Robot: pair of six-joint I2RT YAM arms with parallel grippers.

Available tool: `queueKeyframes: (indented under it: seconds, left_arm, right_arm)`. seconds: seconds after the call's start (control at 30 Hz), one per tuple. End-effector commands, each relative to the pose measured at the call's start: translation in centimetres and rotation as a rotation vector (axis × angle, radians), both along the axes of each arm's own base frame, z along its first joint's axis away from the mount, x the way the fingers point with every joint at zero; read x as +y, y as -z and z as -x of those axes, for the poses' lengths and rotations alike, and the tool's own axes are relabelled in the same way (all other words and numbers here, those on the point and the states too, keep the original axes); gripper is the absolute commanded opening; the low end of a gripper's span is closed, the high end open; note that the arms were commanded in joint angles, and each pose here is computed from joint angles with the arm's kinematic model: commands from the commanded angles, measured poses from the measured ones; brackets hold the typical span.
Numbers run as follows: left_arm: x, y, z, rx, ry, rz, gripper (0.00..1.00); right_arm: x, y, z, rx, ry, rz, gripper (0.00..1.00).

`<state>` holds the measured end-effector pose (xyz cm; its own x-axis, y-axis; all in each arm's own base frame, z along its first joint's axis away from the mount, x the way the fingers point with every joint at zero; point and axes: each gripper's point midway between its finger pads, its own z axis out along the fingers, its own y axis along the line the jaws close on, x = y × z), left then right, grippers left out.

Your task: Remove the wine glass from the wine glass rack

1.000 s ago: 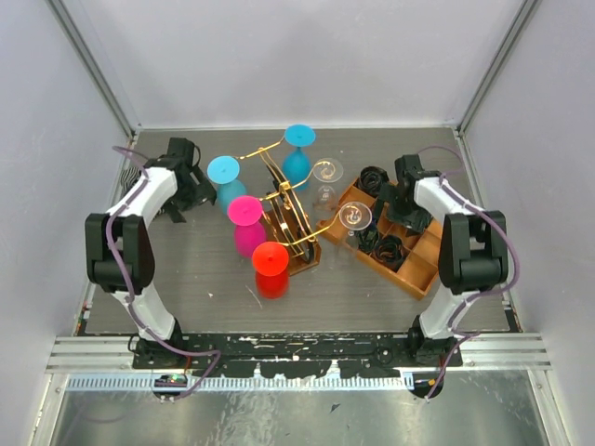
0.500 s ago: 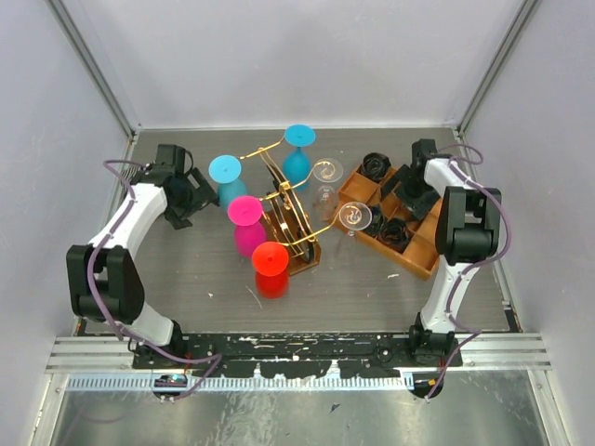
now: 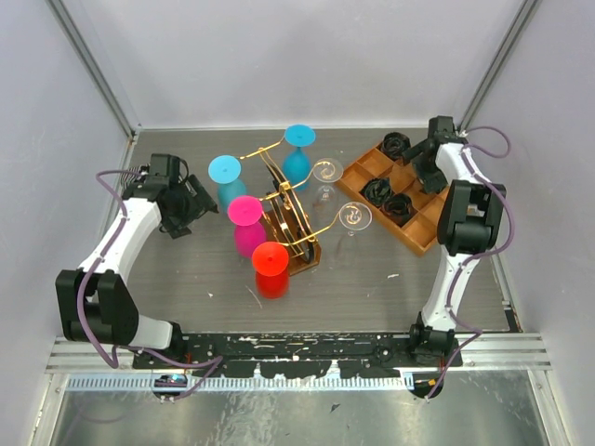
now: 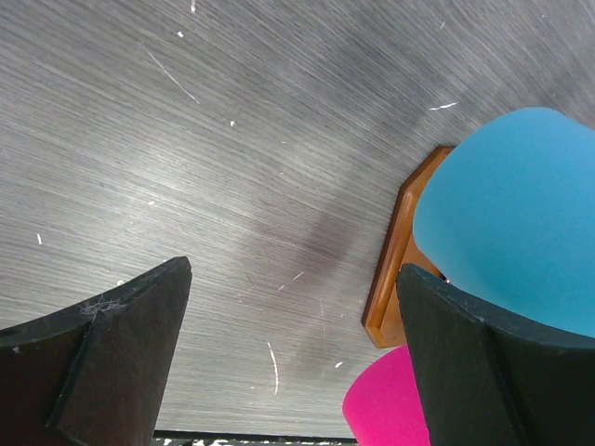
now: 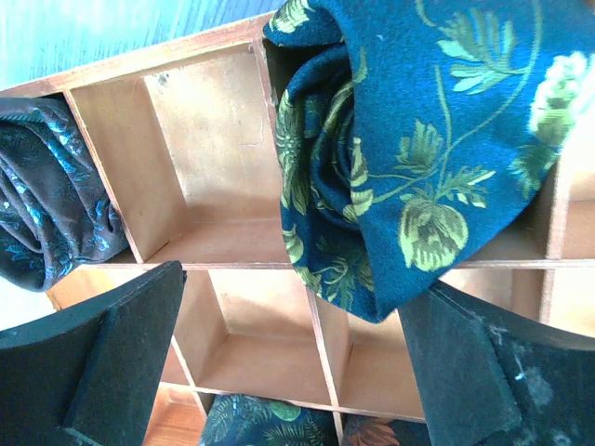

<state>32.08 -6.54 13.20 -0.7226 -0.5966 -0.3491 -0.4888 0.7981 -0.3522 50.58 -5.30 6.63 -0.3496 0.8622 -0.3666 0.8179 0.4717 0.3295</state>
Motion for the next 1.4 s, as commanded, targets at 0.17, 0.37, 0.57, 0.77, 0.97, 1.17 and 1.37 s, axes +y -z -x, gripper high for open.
queueKeyframes:
  seconds: [0.17,0.37,0.57,0.77,0.97,1.17,1.37]
  left_arm:
    - [-0.4,0.1,0.7,0.004,0.016,0.028,0.99]
    - [-0.6,0.5,1.3,0.013,0.025,0.038,0.99]
    - [-1.0,1.0,1.9,0.031,0.037,0.061,0.99]
    - [-0.8,0.6,2.3,0.023,0.042,0.048,0.99]
    - [-0.8,0.6,2.4,0.029,0.041,0.051,1.00]
    - [-0.8,0.8,2.6,0.038,0.045,0.049,1.00]
    - [-0.8,1.0,2.9,0.047,0.049,0.051,1.00]
  right_arm:
    - [2.6,-10.8,-2.3,-0.260,-0.361,0.232,1.00]
    - [5.4,-10.0,-2.1,-0.218,-0.734,0.329,1.00]
    - [6.5,-7.5,-2.4,-0.159,-0.919,0.315,1.00]
    - [9.2,-5.0,-2.2,-0.118,-1.058,0.297,1.00]
    - [12.0,-2.4,-1.2,-0.046,-1.166,0.309,1.00]
    - [10.7,0.2,-1.7,0.082,-1.047,0.328,1.00]
    - [7.2,1.7,-2.4,0.122,-0.717,0.140,1.00]
